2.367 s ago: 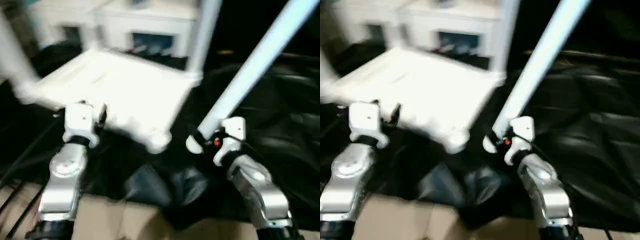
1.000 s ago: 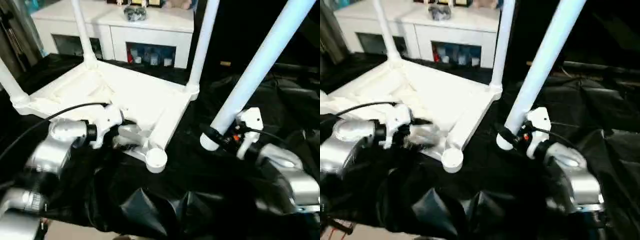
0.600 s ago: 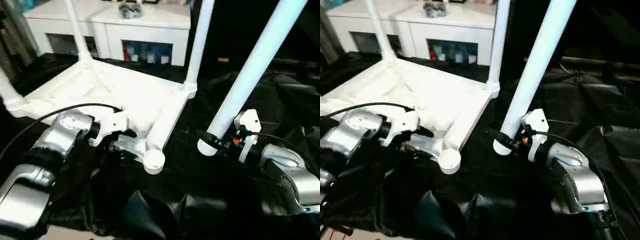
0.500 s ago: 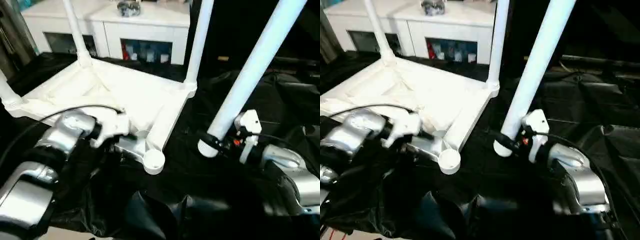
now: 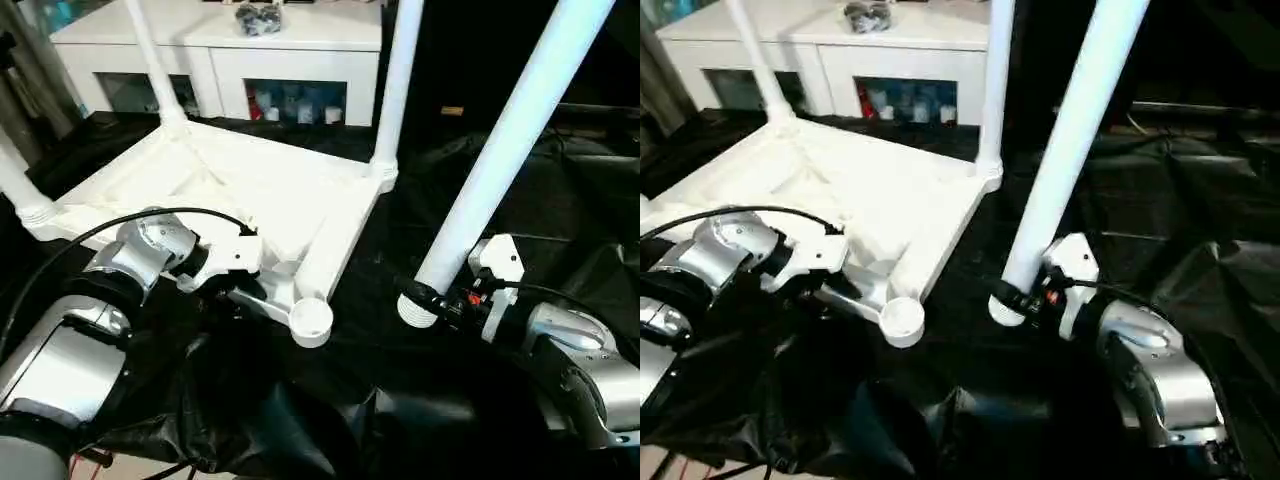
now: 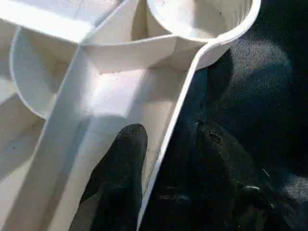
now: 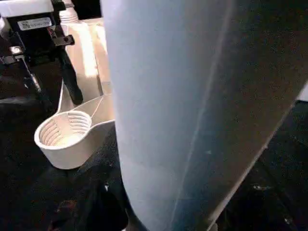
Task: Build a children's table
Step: Insert table leg to table base
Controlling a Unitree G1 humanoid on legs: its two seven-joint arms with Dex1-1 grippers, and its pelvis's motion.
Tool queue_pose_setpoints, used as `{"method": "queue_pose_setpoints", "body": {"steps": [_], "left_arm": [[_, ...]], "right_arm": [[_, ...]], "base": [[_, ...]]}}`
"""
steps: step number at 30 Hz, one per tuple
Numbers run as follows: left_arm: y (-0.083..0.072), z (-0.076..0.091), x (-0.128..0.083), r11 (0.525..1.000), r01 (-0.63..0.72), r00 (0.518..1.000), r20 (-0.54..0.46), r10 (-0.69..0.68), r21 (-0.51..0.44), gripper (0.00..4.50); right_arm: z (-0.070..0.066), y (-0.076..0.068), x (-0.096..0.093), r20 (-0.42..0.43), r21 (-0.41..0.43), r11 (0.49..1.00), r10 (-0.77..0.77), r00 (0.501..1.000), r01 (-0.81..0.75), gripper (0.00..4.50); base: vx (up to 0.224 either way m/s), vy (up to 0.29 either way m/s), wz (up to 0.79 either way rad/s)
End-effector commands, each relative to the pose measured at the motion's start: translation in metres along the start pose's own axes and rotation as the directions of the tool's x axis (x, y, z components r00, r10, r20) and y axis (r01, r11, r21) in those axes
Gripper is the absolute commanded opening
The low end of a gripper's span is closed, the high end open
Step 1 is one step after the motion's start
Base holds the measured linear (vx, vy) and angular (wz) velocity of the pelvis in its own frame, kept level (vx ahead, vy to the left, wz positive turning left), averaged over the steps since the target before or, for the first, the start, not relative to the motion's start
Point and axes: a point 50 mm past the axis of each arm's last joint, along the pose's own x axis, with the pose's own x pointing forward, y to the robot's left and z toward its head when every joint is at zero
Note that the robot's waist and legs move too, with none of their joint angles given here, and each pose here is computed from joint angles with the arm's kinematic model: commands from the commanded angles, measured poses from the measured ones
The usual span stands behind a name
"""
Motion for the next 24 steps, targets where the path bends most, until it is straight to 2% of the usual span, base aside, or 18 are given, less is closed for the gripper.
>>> {"method": "queue_pose_setpoints", "body": {"steps": [1,4,6,10,12,19,22,24], "left_arm": [[0.003,0.003,-0.004,1.000,-0.007,1.000,-0.010,0.007,0.011,1.66],[0.003,0.002,-0.003,1.000,-0.005,1.000,-0.011,0.005,0.005,1.61],[0.003,0.002,-0.003,1.000,-0.007,1.000,-0.004,0.007,-0.001,1.38],[0.004,0.007,0.003,0.992,0.005,0.993,0.117,0.010,-0.128,1.07],[0.003,0.005,0.008,0.986,0.004,0.993,0.115,0.016,-0.166,0.81],[-0.004,0.003,0.031,0.971,0.005,0.986,0.163,0.035,-0.237,0.47],[-0.010,-0.001,0.044,0.969,-0.029,0.994,0.099,0.055,-0.247,0.34],[-0.009,0.003,0.050,0.958,-0.076,0.989,0.104,0.109,-0.276,0.26]], "right_arm": [[0.003,0.004,0.001,-0.005,-0.022,1.000,0.013,1.000,-0.013,1.90],[0.003,0.005,0.002,-0.004,-0.022,1.000,0.018,1.000,-0.018,1.90],[0.003,0.006,0.002,-0.004,-0.021,1.000,0.019,1.000,-0.019,1.90],[0.003,0.005,0.003,-0.004,-0.021,1.000,0.021,1.000,-0.021,1.90],[0.004,0.005,0.005,0.011,-0.005,1.000,0.012,1.000,-0.012,1.90],[0.002,-0.001,0.013,0.013,0.025,0.998,-0.059,0.998,0.059,1.90],[-0.001,-0.002,0.018,-0.006,0.031,0.997,-0.074,0.997,0.074,1.90],[-0.001,-0.003,0.020,-0.009,0.036,0.996,-0.081,0.997,0.082,1.90]], "base": [[0.000,0.000,0.00],[0.000,0.000,0.00],[0.000,0.000,0.00],[0.000,0.000,0.00],[0.000,0.000,0.00],[0.000,0.000,0.00],[0.000,0.000,0.00],[0.000,0.000,0.00]]}}
